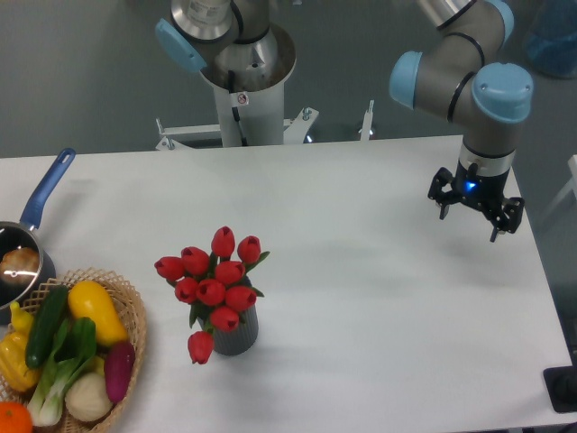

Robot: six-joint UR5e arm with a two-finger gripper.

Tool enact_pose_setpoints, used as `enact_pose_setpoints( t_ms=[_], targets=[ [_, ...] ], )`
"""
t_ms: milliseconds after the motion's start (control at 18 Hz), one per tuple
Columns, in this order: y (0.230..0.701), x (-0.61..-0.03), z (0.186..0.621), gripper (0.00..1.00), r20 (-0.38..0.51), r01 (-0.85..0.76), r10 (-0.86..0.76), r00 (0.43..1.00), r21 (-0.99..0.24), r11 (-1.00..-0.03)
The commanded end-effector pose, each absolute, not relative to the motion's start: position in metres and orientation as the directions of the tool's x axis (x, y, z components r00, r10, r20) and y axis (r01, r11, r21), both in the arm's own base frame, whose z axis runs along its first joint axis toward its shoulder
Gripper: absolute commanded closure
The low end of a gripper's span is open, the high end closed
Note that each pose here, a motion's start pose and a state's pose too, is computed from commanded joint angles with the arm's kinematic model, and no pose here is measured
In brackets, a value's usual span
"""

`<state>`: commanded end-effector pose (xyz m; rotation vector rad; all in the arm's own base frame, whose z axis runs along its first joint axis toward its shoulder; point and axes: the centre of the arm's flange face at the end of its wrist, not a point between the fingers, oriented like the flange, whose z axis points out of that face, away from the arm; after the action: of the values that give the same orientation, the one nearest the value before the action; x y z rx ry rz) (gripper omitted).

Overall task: Pick up the flowers from the vase
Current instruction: 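Move the open gripper toward the red tulip bunch above the vase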

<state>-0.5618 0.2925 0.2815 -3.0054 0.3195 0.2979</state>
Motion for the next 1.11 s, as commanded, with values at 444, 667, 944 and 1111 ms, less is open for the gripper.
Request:
enact_pose_setpoints(
  t_ms=[444,667,944,1111],
  targets=[
    [0.342,-0.530,0.279,0.00,-0.195,-0.293,-0.271,0.943,-0.099,-0.951],
    [0.360,-0.515,0.269,0.00,-0.123,-0.194,-0.166,0.978,-0.278,-0.941],
    [0.396,-0.471,0.264,0.00,-0.059,-0.230,-0.226,0.972,-0.418,-0.879],
    [0.406,-0.442,0.286,0.00,-0.043,-0.233,-0.252,0.967,-0.556,-0.798]
  ],
)
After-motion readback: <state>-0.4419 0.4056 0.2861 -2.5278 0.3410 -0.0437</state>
